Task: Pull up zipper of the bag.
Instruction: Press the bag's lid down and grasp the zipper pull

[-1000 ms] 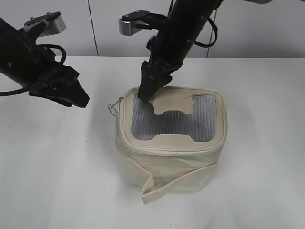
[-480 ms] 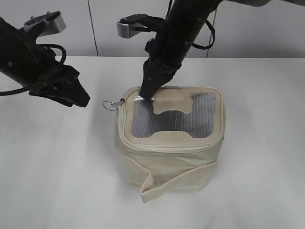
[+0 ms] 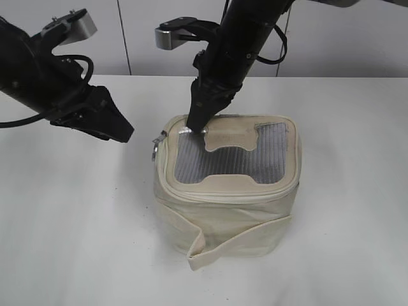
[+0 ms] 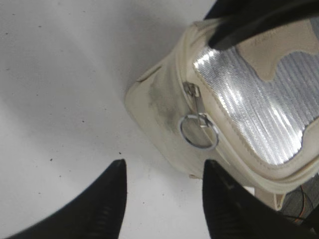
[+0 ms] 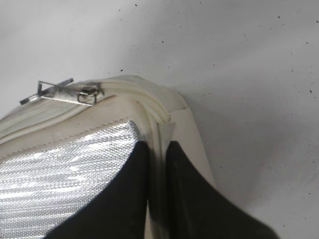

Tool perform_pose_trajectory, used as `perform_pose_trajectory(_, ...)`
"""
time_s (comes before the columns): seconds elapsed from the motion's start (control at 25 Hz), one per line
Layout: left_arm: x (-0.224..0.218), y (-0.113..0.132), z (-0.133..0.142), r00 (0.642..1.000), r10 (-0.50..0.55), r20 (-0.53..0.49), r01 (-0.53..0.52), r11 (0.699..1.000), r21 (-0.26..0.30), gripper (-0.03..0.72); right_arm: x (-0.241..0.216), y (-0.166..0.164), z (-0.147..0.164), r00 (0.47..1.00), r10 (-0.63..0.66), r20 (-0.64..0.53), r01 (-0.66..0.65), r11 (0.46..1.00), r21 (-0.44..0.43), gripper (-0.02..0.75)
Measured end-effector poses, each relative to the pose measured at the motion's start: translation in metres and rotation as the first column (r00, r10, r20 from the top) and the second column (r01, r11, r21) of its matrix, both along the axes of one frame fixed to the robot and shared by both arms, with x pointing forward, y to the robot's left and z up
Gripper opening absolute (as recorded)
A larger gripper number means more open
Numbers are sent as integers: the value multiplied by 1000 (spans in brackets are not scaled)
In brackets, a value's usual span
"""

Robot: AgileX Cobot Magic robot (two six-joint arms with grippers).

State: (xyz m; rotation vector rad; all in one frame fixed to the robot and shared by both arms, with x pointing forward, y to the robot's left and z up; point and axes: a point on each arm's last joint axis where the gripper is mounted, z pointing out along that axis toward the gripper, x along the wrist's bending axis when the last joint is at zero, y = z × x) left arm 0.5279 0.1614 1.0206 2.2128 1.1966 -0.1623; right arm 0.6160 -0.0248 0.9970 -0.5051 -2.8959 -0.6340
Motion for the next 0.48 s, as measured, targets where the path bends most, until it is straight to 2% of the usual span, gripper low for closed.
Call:
perform_pose_trajectory(0.24, -15, -17, -1, 989, -147, -19, 147, 989, 9, 412, 0, 0, 0, 1000, -1, -1, 1, 1000, 0, 74)
perform_pose_trajectory(0.48, -20, -36, 0, 983, -178, 37, 178, 984, 11, 421, 0, 0, 0, 1000, -3, -2, 3, 1000, 0, 73)
